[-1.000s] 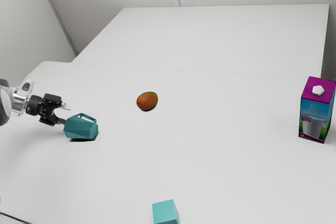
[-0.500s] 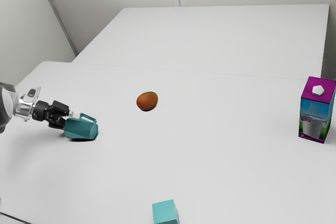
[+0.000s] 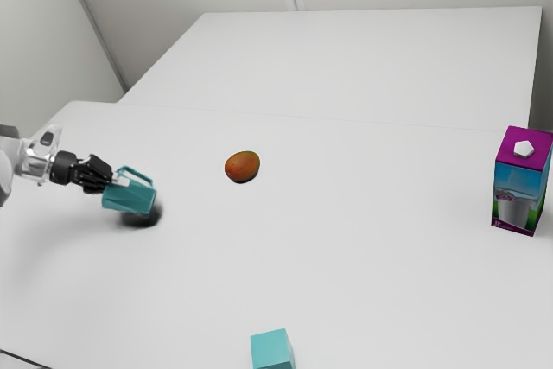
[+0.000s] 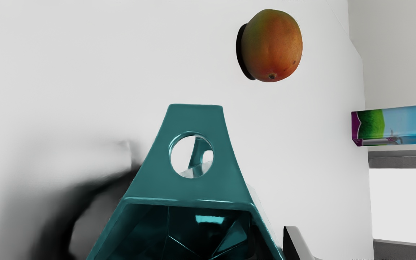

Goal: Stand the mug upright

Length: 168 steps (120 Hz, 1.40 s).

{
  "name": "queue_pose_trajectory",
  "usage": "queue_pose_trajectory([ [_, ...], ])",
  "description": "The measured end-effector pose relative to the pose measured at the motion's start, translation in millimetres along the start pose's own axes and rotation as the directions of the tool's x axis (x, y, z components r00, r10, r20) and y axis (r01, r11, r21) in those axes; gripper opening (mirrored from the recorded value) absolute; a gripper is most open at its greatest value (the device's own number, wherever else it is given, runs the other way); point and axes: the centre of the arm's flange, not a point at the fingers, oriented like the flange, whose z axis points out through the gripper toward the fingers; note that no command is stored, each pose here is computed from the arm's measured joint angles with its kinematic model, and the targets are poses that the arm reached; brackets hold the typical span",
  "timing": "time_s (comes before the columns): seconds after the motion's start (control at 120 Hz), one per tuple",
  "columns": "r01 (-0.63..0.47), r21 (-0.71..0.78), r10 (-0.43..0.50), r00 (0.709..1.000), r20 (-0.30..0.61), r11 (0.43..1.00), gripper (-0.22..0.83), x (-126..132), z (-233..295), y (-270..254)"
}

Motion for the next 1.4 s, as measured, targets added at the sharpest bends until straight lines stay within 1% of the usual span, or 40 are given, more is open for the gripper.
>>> queue_pose_trajectory([
  [0.075, -0.06, 0.022, 0.059, 0.998, 0.027, 0.998, -0.15, 19, 5, 26],
  [0.117, -0.104, 0.056, 0.101, 0.993, 0.059, 0.993, -0.15, 31, 8, 44],
  [0.183, -0.172, 0.117, 0.159, 0.98, 0.117, 0.978, -0.15, 44, 16, 71],
  [0.283, -0.308, 0.242, 0.252, 0.938, 0.237, 0.92, -0.16, 57, 32, 122],
  [0.367, -0.416, 0.337, 0.292, 0.885, 0.362, 0.845, -0.16, 62, 65, 152],
  [0.417, -0.465, 0.37, 0.302, 0.856, 0.42, 0.804, -0.16, 59, 89, 164],
  [0.483, -0.501, 0.393, 0.298, 0.829, 0.474, 0.771, -0.16, 40, 119, 169],
  [0.6, -0.564, 0.42, 0.303, 0.785, 0.541, 0.711, -0.16, 18, 156, 183],
  [0.675, -0.607, 0.433, 0.308, 0.753, 0.581, 0.667, -0.16, 10, 176, 195],
  [0.742, -0.629, 0.443, 0.303, 0.735, 0.607, 0.638, -0.16, 3, 194, 199],
  [0.908, -0.653, 0.464, 0.299, 0.719, 0.627, 0.599, -0.17, -8, 224, 213],
  [1.125, -0.683, 0.503, 0.253, 0.693, 0.675, 0.53, -0.17, -19, 249, 218],
  [1.242, -0.674, 0.532, 0.213, 0.7, 0.682, 0.512, -0.17, -22, 255, 218],
  [1.4, -0.641, 0.578, 0.169, 0.73, 0.662, 0.506, -0.16, -24, 259, 216],
])
